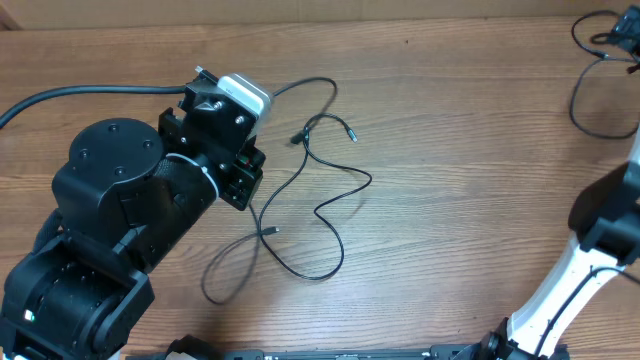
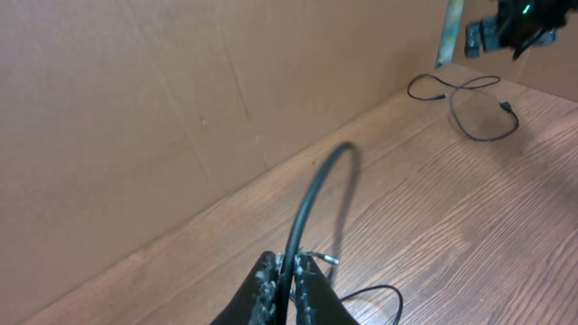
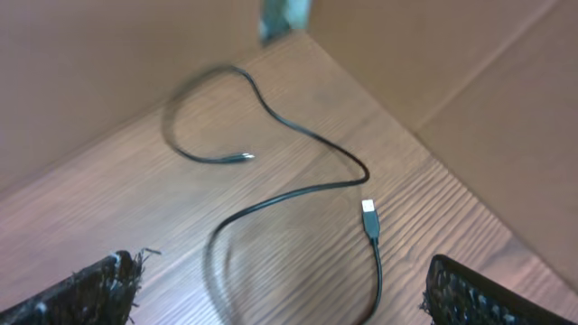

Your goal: Untangle cables

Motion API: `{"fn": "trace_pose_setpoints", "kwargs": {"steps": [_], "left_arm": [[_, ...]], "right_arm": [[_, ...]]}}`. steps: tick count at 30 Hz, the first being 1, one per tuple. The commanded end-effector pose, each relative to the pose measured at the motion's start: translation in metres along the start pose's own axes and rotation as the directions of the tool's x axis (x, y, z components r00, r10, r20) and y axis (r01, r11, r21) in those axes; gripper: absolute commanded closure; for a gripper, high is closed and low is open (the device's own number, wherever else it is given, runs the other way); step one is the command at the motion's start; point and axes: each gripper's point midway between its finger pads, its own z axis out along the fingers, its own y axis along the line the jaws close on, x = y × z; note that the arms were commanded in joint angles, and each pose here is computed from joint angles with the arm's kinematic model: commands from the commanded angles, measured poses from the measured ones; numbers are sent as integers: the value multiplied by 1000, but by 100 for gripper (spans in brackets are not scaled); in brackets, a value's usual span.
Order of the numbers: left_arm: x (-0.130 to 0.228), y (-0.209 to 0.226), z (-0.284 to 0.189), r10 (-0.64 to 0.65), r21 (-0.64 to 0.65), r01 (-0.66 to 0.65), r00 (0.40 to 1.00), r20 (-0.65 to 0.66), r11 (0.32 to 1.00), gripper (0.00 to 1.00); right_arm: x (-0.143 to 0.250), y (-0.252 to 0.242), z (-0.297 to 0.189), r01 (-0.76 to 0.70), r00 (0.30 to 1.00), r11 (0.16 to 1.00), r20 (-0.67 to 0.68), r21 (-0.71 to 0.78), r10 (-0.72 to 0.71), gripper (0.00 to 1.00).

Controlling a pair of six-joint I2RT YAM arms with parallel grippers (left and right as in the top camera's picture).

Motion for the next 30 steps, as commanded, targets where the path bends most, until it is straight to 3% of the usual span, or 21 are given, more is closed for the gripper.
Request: {"fn": "trace_pose_setpoints", "kwargs": {"steps": [1, 4, 9, 16, 22, 24, 25, 26, 27, 30], "left_arm": [[-4, -2, 0, -14, 12, 13, 1000, 14, 1000, 95], [-4, 0, -4, -13, 1, 13, 1000, 19, 1000, 96], [-8, 9, -21, -11, -55, 13, 999, 49, 998, 96], [-9, 30, -80, -9, -203, 32, 993, 117, 979, 96], [29, 49, -113, -22, -340, 23, 1000, 9, 940, 96], [40, 52, -118, -29, -368, 16, 999, -29, 930, 75], [47, 58, -122, -44, -403, 19, 998, -52, 915, 41], [50, 61, -123, -47, -421, 15, 997, -65, 907, 17], [56, 65, -126, -49, -450, 3, 995, -91, 893, 0], [64, 71, -131, -54, -487, -16, 990, -128, 873, 0]], "right_arm": [[-50, 55, -132, 37, 988, 957, 153, -287, 8, 0], [2, 108, -178, 26, 997, 829, -42, -559, -59, 0], [86, 142, -213, -103, 921, 815, -365, -570, -139, 0], [147, 191, -261, -95, 832, 818, -496, -567, -247, 0], [196, 228, -292, -80, 777, 849, -567, -522, -275, 0], [215, 239, -300, -79, 750, 854, -595, -514, -288, 0], [237, 251, -302, -73, 723, 860, -621, -505, -303, 0], [247, 256, -303, -69, 711, 862, -631, -502, -311, 0], [271, 267, -301, -52, 686, 866, -648, -498, -331, 0], [324, 280, -298, -22, 618, 868, -689, -495, -378, 0]]}}
